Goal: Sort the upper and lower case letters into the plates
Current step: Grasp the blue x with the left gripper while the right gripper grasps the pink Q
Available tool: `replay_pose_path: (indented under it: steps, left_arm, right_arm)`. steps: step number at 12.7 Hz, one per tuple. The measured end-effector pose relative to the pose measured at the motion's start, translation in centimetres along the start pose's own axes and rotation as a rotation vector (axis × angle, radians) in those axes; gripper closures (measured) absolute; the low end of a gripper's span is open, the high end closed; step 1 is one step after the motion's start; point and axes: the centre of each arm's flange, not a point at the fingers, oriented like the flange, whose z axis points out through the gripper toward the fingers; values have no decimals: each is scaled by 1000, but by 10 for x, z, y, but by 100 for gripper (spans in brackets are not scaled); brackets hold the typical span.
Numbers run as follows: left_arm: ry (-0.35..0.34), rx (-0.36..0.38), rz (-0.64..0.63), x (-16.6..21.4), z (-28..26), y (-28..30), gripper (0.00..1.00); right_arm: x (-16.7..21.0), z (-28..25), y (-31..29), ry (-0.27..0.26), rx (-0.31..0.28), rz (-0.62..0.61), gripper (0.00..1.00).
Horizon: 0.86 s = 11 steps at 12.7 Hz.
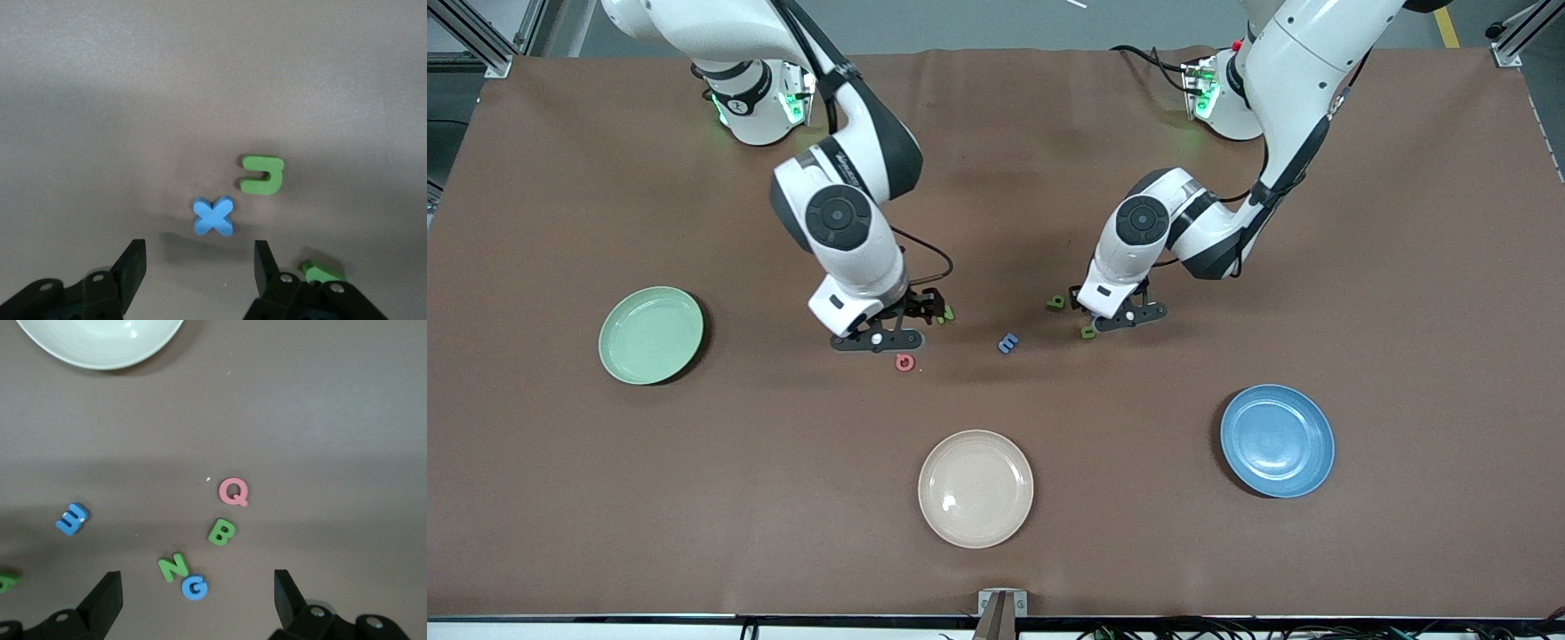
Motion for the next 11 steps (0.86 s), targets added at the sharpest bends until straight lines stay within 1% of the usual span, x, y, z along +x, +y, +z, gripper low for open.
replay_pose_path:
  steps: [2, 4, 5, 6, 7, 8, 9, 10, 11]
  left_arm:
    - [-1, -1, 1, 4, 5, 2, 29]
    - [-8, -2, -4, 6, 9, 3, 32]
    - [-12, -2, -5, 7, 11, 3, 32]
    - [-14, -2, -7, 8, 13, 3, 37]
    - [-13, -3, -10, 9, 12, 2, 37]
    - [-10, -5, -13, 11, 11, 2, 42]
    - [-8, -5, -17, 14, 11, 1, 42]
    - [-4, -7, -21, 17, 10, 0, 51]
    - [-1, -9, -25, 20, 8, 0, 63]
  right_arm:
    - [1, 38, 3, 5, 1, 6, 0]
    - [8, 74, 7, 23, 7, 15, 0]
    - [11, 90, 11, 24, 3, 19, 0]
    - [13, 102, 14, 21, -4, 22, 1]
    - [15, 108, 18, 19, -10, 27, 1]
    - [19, 111, 23, 18, -13, 35, 1]
    - [23, 111, 29, 18, -14, 44, 1]
    - [26, 111, 33, 18, -15, 51, 2]
    - [28, 113, 36, 17, -15, 56, 3]
